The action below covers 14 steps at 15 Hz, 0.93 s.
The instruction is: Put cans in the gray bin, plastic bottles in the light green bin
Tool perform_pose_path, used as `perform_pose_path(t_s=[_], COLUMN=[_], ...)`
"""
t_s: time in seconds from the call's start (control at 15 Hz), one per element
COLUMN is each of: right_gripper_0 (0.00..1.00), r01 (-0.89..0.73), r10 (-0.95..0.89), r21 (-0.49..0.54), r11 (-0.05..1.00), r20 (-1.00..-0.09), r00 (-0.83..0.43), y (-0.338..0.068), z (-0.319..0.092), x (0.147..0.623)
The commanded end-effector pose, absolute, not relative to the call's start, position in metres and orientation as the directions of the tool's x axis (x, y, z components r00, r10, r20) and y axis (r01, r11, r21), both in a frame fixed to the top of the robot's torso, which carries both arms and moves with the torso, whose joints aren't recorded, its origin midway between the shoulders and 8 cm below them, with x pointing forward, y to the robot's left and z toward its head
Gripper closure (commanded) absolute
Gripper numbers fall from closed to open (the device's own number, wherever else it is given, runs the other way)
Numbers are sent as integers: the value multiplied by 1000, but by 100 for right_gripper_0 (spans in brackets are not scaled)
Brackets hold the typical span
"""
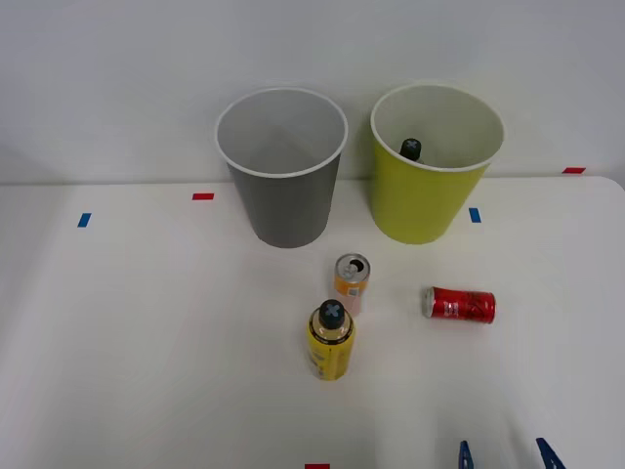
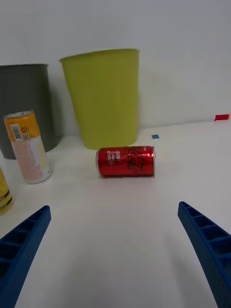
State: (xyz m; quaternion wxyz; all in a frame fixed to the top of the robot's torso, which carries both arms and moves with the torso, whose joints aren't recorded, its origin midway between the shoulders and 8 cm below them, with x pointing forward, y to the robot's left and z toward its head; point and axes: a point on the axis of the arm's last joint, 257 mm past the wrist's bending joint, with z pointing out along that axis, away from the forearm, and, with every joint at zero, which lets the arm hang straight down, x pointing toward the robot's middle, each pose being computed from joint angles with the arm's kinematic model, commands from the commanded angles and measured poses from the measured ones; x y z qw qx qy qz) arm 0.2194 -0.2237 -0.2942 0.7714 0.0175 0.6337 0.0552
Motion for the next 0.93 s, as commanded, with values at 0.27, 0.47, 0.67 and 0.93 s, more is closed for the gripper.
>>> perform_pose_path(t_s=[0.27,0.47,0.67,0.93], right_gripper_0=[9,8,0,0], r01=[-69,-79,-49,-23], r10=[104,73,131,83], r21=[94,60,125,84], r11=[993,995,991,996], r20=[-980,-983,-981,-996], r00=[170,167,146,-27], y=[-224,-224,-235,-243], z=[-249,-229,-227,-195], x=[260,276,287,310])
